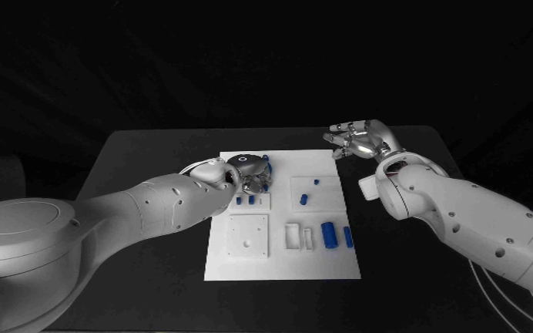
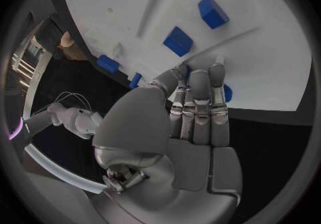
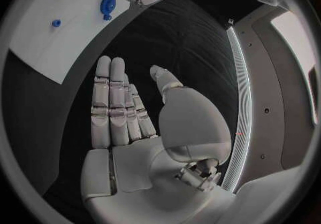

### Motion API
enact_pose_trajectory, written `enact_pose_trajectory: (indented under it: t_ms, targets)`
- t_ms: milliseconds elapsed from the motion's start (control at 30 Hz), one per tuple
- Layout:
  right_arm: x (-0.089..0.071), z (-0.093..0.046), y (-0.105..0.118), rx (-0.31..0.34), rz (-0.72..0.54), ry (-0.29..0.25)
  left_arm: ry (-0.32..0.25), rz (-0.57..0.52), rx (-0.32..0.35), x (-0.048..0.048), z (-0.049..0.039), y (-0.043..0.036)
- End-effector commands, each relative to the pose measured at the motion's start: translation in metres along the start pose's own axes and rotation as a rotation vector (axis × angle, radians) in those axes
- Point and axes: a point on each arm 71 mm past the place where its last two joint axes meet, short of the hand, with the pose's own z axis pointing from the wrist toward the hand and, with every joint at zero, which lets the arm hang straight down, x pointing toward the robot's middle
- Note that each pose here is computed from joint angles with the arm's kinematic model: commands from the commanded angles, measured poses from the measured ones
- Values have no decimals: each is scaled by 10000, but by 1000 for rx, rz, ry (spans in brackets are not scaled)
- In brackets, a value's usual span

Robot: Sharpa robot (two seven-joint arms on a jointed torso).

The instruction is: Assemble the parts on the task board

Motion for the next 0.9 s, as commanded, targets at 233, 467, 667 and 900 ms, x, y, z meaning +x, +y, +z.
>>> enact_pose_trajectory:
  t_ms: [233,467,667,900]
  targets:
    - [16,0,12,-9,-2,14,50,-7,10,68,4,-24]
    - [19,-1,15,-10,-2,15,44,-2,6,62,8,-9]
    - [14,-2,14,-10,-3,14,23,1,4,47,-5,9]
    - [15,-4,17,-11,-3,15,-9,-1,-2,25,-47,49]
